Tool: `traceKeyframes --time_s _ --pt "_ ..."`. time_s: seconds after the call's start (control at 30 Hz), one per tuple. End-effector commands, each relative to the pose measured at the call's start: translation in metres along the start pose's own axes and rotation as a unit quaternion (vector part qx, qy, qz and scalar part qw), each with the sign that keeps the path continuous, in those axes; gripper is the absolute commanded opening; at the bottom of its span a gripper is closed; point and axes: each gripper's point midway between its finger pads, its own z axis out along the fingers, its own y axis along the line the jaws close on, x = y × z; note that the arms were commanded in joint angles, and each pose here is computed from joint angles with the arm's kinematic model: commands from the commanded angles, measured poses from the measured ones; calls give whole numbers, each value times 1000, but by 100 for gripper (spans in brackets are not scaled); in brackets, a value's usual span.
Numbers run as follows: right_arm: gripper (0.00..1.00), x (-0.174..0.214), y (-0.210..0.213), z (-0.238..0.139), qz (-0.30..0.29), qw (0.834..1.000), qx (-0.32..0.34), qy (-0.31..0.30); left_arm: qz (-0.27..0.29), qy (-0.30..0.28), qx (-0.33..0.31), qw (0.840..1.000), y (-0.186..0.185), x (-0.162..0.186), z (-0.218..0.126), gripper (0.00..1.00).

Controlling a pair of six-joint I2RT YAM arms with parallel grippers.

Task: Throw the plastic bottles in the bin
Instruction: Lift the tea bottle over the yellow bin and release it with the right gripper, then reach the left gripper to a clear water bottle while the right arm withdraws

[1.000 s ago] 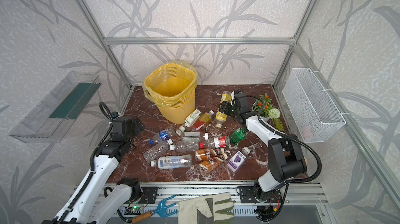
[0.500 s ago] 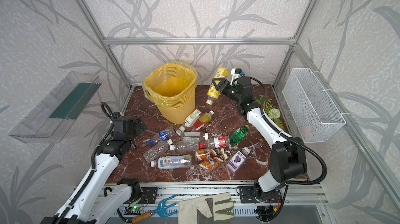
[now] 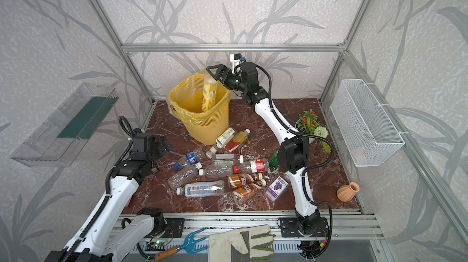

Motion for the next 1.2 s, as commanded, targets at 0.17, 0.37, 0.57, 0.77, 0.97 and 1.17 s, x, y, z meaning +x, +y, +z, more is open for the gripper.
traceKeyframes --time_s 0.17,0.37,0.57,0.77,0.97,1.17 --pt "99 -37 34 -64 -85 995 46 -40 2 -4 -2 1000 5 -4 -12 99" --pt "99 -15 18 -123 -119 989 70 -58 -23 -4 8 1000 7 1 -17 99" --pt "99 35 -39 -185 -125 984 121 -47 -12 4 36 999 2 9 -24 99" --pt "99 85 -106 -240 -109 971 209 -23 53 4 68 996 -20 24 -35 99" --pt "99 108 -149 -295 -73 952 295 -49 189 -16 109 976 -68 41 -59 99" --pt "99 123 -161 -337 -58 930 357 -69 368 -53 147 917 -120 77 -91 99"
